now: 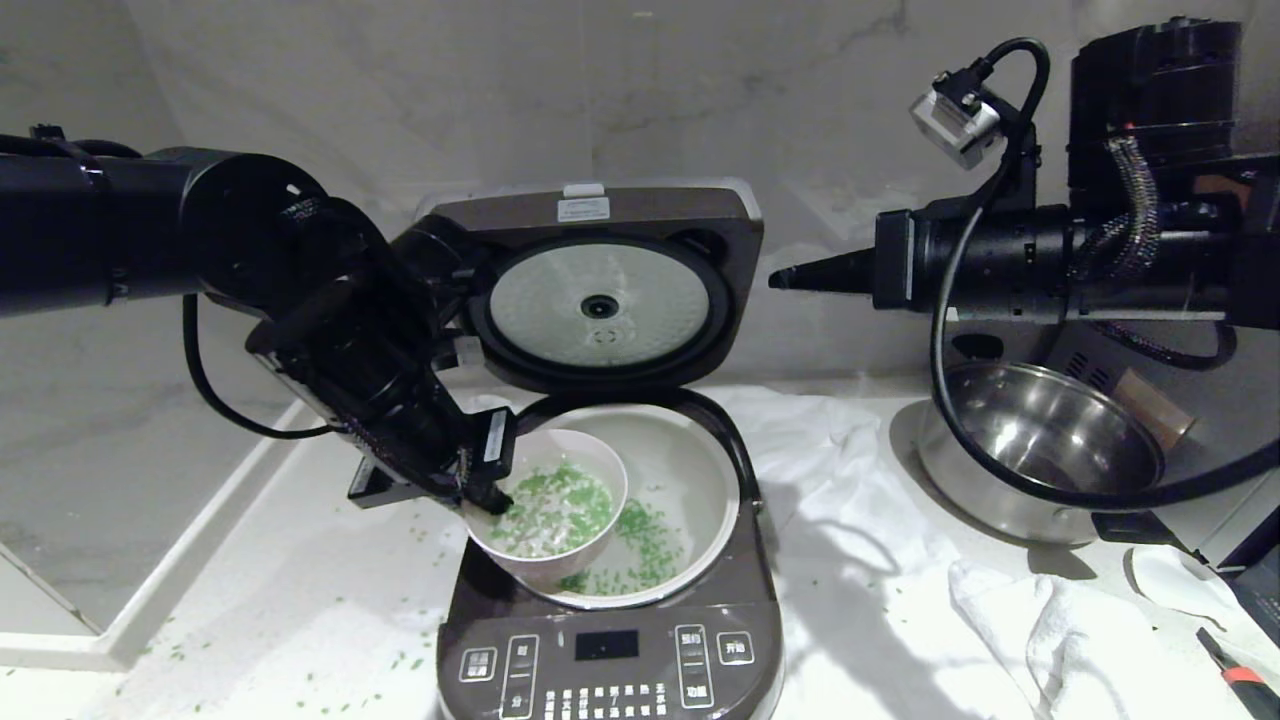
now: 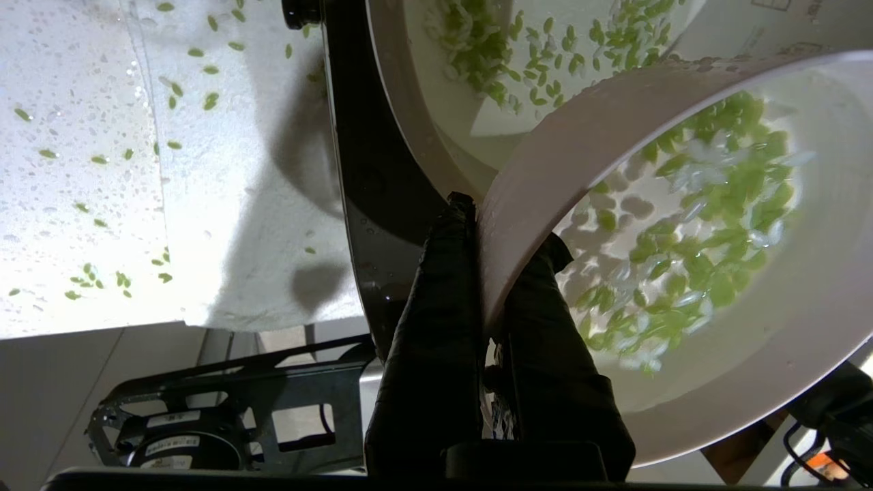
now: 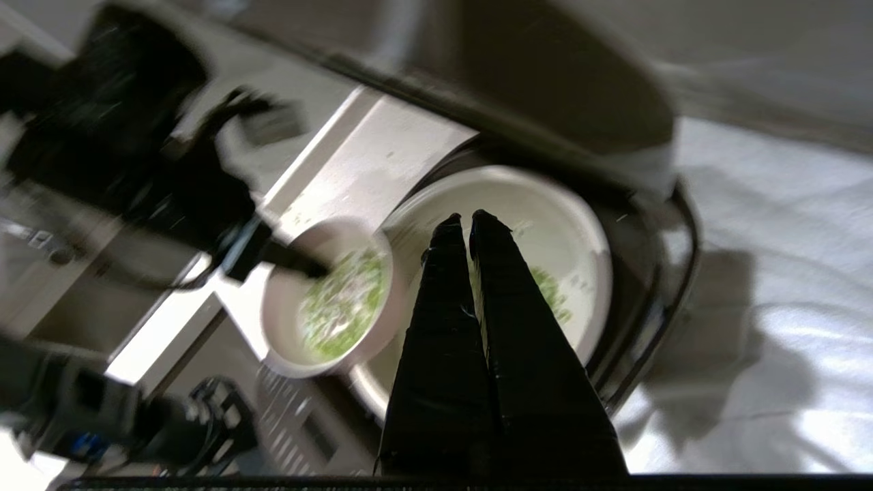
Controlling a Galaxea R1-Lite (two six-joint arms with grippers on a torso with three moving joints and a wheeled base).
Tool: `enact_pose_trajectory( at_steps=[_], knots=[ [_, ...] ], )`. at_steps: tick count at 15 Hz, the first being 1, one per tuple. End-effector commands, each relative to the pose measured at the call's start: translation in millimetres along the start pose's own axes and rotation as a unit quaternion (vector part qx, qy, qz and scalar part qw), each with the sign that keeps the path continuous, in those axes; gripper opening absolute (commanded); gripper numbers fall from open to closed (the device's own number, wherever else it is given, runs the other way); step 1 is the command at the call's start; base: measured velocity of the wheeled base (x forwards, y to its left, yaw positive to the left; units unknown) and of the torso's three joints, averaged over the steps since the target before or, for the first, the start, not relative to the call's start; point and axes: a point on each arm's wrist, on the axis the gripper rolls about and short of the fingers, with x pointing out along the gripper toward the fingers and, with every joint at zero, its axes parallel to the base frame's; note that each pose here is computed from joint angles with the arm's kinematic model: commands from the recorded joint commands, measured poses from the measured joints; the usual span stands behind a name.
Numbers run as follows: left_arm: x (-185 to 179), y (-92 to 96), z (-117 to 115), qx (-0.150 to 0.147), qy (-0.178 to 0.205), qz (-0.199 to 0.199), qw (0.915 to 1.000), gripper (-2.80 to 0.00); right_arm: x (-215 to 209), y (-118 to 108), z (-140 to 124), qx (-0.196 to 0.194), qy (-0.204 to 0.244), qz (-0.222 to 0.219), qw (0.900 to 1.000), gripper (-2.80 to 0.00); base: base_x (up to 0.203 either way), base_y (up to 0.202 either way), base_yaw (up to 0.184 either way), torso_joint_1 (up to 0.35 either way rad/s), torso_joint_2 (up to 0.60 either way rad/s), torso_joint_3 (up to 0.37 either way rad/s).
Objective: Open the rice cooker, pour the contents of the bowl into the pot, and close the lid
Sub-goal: Pour the water from the bowl into the rice cooker
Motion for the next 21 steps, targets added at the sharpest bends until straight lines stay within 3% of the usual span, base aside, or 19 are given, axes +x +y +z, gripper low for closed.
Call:
enact_pose_trajectory(
  at_steps=[1, 8, 13, 15, 17, 21],
  knots=[
    [-2.8, 0.2, -1.6, -0.002, 0.000, -0.001, 1.0000, -2.80, 20.5, -18.0, 8.3, 0.005, -0.001, -0.010, 1.000, -2.80, 0.000, 0.000, 0.000, 0.000, 0.00, 0.000],
    [0.3, -3.5, -3.9, -0.002, 0.007, -0.001, 1.0000, -2.80, 31.8, -34.9, 28.3, 0.028, -0.027, -0.019, 0.999, -2.80, 0.000, 0.000, 0.000, 0.000, 0.00, 0.000],
    [-1.1, -1.6, -4.9, -0.003, 0.005, 0.002, 1.0000, -2.80, -26.4, 0.1, 19.2, 0.024, -0.024, -0.008, 0.999, -2.80, 0.000, 0.000, 0.000, 0.000, 0.00, 0.000],
    [-0.7, -1.8, -4.9, -0.003, 0.006, 0.002, 1.0000, -2.80, -49.9, 21.5, 4.1, 0.033, 0.014, 0.044, 0.998, -2.80, 0.000, 0.000, 0.000, 0.000, 0.00, 0.000],
    [0.3, -2.1, -5.2, -0.003, 0.008, 0.002, 1.0000, -2.80, -48.4, 29.1, -6.6, 0.056, 0.064, 0.096, 0.992, -2.80, 0.000, 0.000, 0.000, 0.000, 0.00, 0.000],
    [0.7, -2.8, -5.8, -0.002, 0.009, 0.002, 1.0000, -2.80, -21.4, 3.5, 2.7, 0.094, 0.075, 0.094, 0.988, -2.80, 0.000, 0.000, 0.000, 0.000, 0.00, 0.000]
  ],
)
